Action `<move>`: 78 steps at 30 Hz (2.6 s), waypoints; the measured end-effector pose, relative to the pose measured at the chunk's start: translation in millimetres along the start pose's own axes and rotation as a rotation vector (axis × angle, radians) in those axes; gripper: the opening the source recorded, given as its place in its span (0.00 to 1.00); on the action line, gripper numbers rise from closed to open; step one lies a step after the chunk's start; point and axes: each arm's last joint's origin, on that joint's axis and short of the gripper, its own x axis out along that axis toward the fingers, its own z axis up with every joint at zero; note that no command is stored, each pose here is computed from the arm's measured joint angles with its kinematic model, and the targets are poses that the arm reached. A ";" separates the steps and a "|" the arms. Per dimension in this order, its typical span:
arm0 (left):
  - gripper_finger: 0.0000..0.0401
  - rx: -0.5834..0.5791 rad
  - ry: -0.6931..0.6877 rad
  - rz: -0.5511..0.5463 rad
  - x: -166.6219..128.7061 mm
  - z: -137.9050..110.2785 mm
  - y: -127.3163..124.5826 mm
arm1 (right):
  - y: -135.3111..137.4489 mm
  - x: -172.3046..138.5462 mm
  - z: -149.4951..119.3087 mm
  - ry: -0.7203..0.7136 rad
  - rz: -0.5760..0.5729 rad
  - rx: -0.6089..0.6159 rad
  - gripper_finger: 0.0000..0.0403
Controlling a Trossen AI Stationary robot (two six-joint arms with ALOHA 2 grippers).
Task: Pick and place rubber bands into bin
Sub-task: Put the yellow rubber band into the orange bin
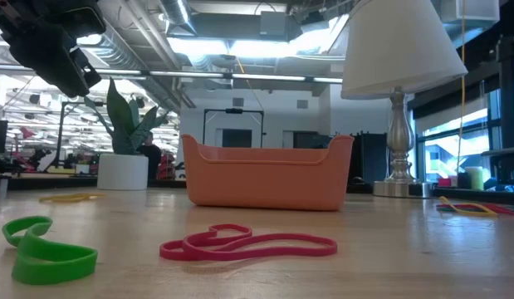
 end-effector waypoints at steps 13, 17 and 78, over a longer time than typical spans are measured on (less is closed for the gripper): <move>0.00 -0.007 -0.001 0.000 -0.1 0.0 0.0 | 6.5 -6.2 6.8 -0.176 0.147 0.000 0.00; 0.01 -0.007 0.000 0.000 0.0 0.0 0.0 | 6.9 -11.9 9.3 -0.205 0.171 -0.002 0.00; 0.00 -0.005 -0.042 0.092 -0.1 1.2 2.7 | 165.3 82.2 257.3 -0.093 0.224 -0.549 0.11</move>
